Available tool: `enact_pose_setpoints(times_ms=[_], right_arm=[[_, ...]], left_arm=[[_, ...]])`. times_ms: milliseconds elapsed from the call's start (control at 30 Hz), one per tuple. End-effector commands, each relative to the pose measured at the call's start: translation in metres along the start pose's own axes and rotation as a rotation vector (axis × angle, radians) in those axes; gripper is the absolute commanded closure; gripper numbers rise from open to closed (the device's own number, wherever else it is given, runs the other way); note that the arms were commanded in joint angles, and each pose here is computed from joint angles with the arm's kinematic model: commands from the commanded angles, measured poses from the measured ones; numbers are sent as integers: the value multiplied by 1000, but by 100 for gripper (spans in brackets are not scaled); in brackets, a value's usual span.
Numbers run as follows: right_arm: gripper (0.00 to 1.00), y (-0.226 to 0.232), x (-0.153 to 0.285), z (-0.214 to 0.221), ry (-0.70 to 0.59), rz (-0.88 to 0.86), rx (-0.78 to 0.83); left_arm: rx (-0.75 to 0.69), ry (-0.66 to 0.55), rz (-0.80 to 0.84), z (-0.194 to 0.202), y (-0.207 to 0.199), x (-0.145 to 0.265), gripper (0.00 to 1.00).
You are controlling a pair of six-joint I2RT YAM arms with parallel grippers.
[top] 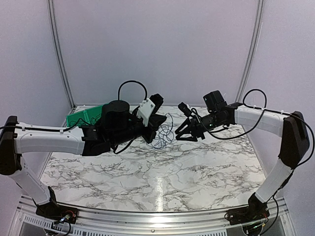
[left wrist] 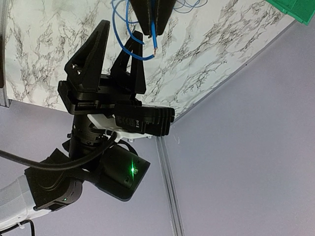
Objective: Untangle the cables
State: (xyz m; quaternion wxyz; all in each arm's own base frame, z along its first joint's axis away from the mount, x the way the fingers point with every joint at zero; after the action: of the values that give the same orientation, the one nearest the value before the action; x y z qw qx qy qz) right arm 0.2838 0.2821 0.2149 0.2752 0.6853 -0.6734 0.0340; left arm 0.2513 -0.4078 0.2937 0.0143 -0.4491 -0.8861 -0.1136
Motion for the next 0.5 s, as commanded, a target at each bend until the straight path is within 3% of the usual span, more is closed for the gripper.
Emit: enact_pose_setpoints(times_ms=[0, 233, 467], right_arm=[[50, 11, 14, -27, -54, -17, 26], [48, -1, 8, -24, -59, 0, -55], [49, 10, -2, -23, -62, -101, -73]], left_arm=[[12, -40, 12, -11, 0, 7, 100], [23, -62, 27, -16, -2, 7, 100], [27, -68, 32, -17, -3, 5, 100]])
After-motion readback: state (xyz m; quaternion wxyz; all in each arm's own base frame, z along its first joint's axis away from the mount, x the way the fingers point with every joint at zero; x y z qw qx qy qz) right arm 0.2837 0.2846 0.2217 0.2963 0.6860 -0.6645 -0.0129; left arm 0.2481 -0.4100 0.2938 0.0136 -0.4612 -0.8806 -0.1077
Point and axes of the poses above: each gripper's point midway between its finger pads, its own x axis back along the fingers, its own y axis along the line the jaws close on, z = x × y, the point moved 3 cm from there along x, back along the fingers, and after that the axes turned 2 degrees about -x, right-handed, at the moved point
